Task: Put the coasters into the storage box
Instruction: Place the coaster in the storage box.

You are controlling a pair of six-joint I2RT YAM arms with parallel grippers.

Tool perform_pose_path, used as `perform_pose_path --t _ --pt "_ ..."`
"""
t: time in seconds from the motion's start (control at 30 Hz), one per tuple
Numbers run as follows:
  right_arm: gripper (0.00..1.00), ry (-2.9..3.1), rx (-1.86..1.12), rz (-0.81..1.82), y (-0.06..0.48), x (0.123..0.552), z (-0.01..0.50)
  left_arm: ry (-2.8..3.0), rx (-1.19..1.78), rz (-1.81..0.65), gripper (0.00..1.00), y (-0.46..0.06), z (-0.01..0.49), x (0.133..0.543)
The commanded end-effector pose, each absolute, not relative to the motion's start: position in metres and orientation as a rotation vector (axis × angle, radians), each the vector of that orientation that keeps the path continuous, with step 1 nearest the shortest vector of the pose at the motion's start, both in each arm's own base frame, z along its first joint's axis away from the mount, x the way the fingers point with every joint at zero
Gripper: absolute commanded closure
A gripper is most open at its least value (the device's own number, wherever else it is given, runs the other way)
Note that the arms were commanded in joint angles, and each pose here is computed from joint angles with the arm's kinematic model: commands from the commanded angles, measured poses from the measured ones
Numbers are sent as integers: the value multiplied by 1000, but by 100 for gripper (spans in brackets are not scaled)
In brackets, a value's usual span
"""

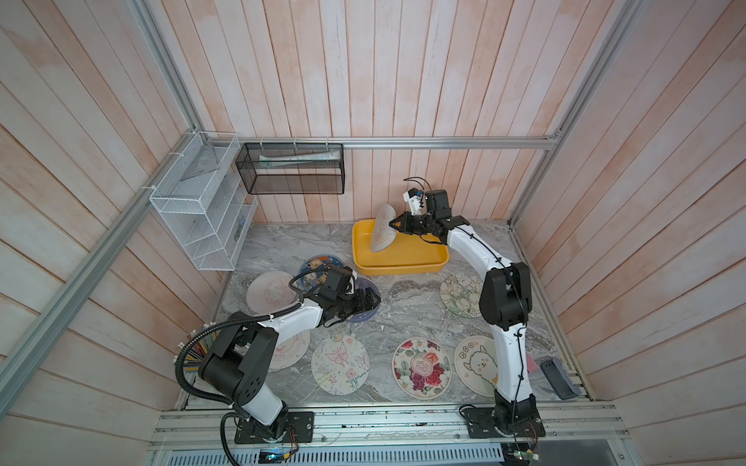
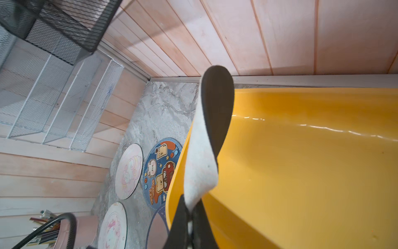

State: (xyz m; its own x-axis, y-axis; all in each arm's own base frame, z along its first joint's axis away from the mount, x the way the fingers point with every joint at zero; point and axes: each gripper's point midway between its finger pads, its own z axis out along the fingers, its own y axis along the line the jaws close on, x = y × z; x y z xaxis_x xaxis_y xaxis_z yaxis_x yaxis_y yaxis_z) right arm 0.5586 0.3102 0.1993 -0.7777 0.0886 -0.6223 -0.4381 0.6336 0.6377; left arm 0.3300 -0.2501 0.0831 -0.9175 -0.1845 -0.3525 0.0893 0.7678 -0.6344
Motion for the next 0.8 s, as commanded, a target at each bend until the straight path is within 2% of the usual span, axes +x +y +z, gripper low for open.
perform_pose_path --t 0.0,0.23,0.6,0.63,0.67,0.77 --pt "100 2307 -233 1071 308 570 173 2542 -68 -933 6 -243 88 330" --pt "100 2466 -84 971 268 586 115 2537 -76 -919 5 -239 91 332" --pt "100 2577 52 805 210 577 84 2537 -83 -895 4 -233 89 332" --pt "92 2584 49 794 208 576 83 2537 -82 -892 3 -233 89 332" --pt "79 2581 45 781 206 577 85 2534 -84 -889 3 -232 89 333" --pt "56 2563 28 751 204 577 96 2531 -87 -876 3 -230 91 333"
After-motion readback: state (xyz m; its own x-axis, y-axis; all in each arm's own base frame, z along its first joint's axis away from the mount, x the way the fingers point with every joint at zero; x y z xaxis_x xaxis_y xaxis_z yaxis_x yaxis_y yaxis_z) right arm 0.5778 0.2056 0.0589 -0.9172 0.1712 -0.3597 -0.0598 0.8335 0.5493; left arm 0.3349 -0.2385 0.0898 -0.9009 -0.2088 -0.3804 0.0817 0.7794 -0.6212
